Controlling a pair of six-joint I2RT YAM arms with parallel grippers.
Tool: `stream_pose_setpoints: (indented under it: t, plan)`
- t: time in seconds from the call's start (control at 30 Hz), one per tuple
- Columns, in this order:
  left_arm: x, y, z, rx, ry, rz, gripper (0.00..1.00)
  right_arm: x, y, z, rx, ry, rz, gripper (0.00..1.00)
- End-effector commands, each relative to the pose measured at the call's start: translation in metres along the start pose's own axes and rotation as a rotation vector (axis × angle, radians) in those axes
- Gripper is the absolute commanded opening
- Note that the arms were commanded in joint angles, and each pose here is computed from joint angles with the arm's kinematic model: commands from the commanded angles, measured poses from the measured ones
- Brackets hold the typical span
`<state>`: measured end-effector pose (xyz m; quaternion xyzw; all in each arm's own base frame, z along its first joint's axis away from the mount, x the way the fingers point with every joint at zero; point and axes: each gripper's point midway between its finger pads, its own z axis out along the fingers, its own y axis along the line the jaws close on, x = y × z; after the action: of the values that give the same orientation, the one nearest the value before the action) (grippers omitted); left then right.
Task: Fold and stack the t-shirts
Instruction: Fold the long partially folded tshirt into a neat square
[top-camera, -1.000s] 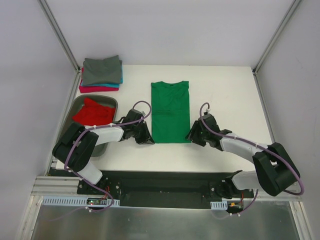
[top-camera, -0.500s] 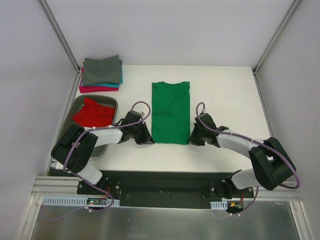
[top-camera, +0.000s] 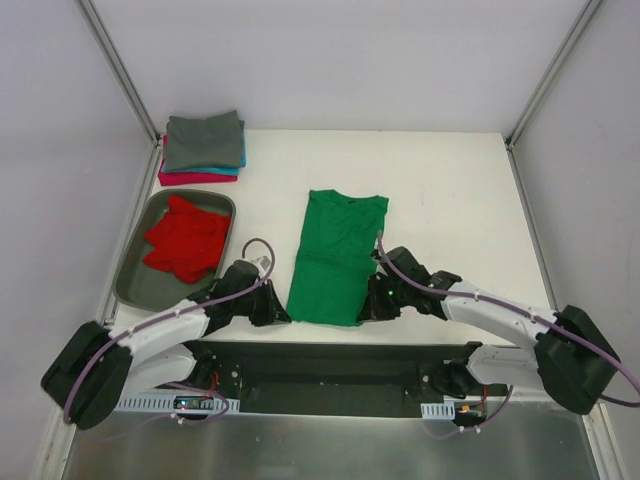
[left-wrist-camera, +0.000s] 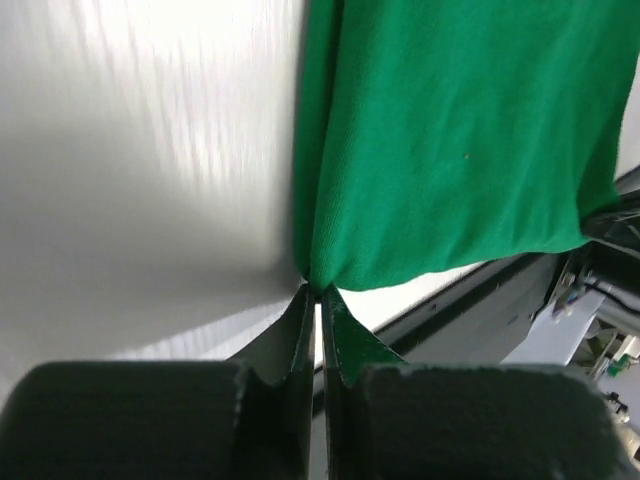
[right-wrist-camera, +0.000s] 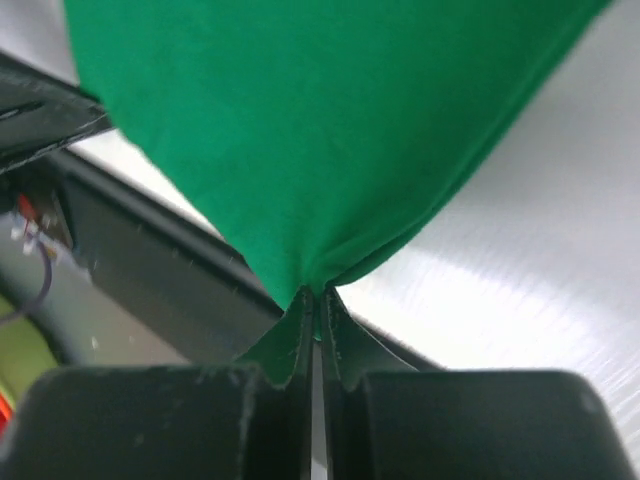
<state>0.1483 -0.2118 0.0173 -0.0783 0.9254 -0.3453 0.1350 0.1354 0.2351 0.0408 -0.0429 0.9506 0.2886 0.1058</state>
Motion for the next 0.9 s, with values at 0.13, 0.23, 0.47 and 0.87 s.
stream_pose_setpoints:
  t: [0.13, 0.23, 0.47, 0.87]
  plan:
    - [0.024, -0.018, -0.066, 0.098, -0.087, 0.049, 0.0, 0.066, 0.054, -0.05, -0.214, 0.187, -0.114, 0.01]
    - [0.016, -0.041, -0.091, 0.193, -0.161, 0.081, 0.0, 0.075, 0.08, -0.071, -0.321, 0.211, -0.149, 0.01]
    - [-0.016, -0.072, -0.119, 0.199, -0.29, 0.153, 0.0, 0.066, 0.11, -0.103, -0.449, 0.163, -0.201, 0.01]
    - [-0.087, -0.121, -0.126, 0.122, -0.458, 0.269, 0.0, 0.001, 0.063, -0.103, -0.26, -0.071, -0.108, 0.01]
